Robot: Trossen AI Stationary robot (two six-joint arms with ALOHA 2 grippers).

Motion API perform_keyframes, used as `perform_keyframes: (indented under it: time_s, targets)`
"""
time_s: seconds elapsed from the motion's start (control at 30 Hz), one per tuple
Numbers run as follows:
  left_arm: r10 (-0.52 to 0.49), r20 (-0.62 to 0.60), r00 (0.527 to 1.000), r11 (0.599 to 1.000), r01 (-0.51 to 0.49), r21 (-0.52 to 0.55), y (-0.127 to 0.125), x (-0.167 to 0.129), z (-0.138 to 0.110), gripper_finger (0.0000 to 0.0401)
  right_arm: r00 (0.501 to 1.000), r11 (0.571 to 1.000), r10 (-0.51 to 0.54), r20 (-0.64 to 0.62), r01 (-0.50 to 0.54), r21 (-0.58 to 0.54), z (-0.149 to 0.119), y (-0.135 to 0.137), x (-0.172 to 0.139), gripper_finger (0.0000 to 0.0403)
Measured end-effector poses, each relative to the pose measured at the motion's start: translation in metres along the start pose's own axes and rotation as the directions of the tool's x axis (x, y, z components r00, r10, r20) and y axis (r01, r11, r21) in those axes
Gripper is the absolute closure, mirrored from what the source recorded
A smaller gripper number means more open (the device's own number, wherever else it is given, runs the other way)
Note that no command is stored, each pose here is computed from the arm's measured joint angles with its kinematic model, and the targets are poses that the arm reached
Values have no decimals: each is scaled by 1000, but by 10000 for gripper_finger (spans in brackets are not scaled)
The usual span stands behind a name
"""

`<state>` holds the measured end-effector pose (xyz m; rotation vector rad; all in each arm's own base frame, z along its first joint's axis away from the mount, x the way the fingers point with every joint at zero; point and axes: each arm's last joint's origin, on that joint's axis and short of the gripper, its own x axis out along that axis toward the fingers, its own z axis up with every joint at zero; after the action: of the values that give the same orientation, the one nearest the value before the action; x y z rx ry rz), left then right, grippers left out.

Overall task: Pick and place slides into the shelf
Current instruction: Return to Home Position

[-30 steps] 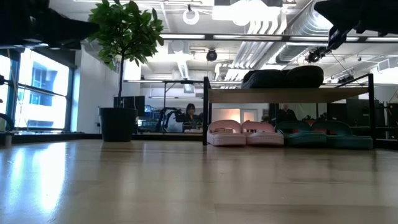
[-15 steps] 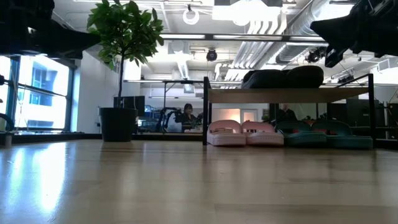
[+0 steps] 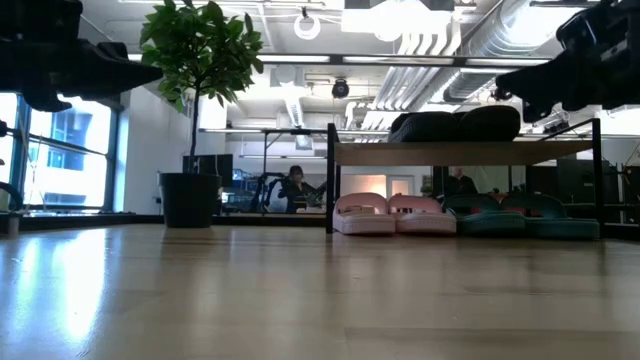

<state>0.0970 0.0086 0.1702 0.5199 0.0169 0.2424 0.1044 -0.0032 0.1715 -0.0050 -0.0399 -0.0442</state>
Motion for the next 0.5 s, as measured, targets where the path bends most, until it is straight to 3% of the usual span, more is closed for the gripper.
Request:
perform_keyframes:
  time_s: [0.2, 0.5]
  targets:
    - [0, 0, 1000, 1000, 0, 1, 0, 0, 0, 400, 998, 998, 1, -67, 3, 57, -7, 0, 0, 403]
    - [1, 0, 1000, 1000, -1, 1, 0, 0, 0, 400, 994, 999, 1, -110, 4, 48, -11, 0, -1, 403]
